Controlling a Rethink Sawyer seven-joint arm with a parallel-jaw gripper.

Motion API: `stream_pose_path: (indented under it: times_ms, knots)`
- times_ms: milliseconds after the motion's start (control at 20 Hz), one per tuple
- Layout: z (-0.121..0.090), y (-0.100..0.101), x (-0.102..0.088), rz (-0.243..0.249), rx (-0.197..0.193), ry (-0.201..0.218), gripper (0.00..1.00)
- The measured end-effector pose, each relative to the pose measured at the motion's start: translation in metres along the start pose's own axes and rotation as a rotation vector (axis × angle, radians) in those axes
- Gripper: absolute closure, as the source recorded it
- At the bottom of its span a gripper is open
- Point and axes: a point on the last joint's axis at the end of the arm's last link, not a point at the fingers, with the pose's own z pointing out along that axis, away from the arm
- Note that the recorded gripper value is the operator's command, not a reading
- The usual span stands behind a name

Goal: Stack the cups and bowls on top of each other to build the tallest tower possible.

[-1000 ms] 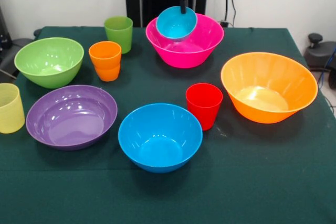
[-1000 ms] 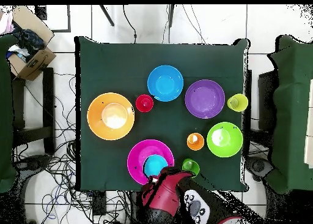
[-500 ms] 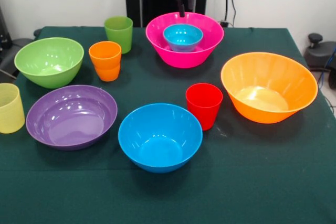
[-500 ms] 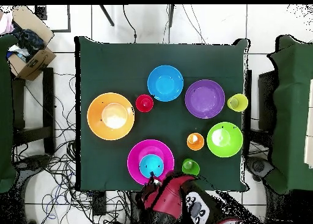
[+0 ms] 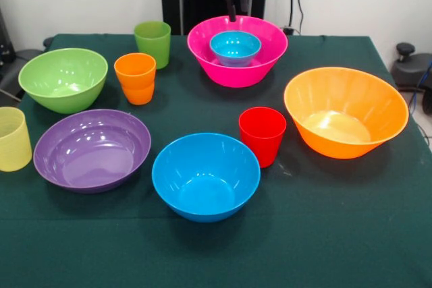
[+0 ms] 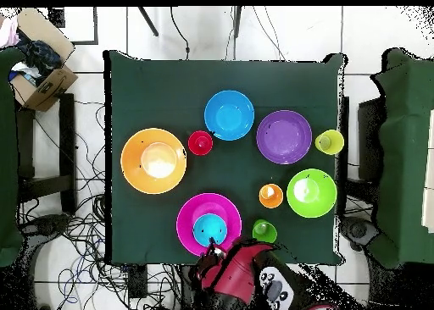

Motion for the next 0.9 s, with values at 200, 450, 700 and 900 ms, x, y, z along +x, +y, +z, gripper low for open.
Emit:
stream_pose_path:
  times_ms: [200, 450, 700, 900]
  knots:
    - [-0.002, -0.012, -0.003, 0.078, 0.010, -0.010, 0.00]
    - [-0.010, -0.047, -0.001, 0.272, 0.025, 0.006, 0.00]
    - [-0.025, -0.078, 0.007, 0.407, 0.032, 0.056, 0.00]
    - [-0.031, -0.093, 0.013, 0.452, 0.025, 0.090, 0.00]
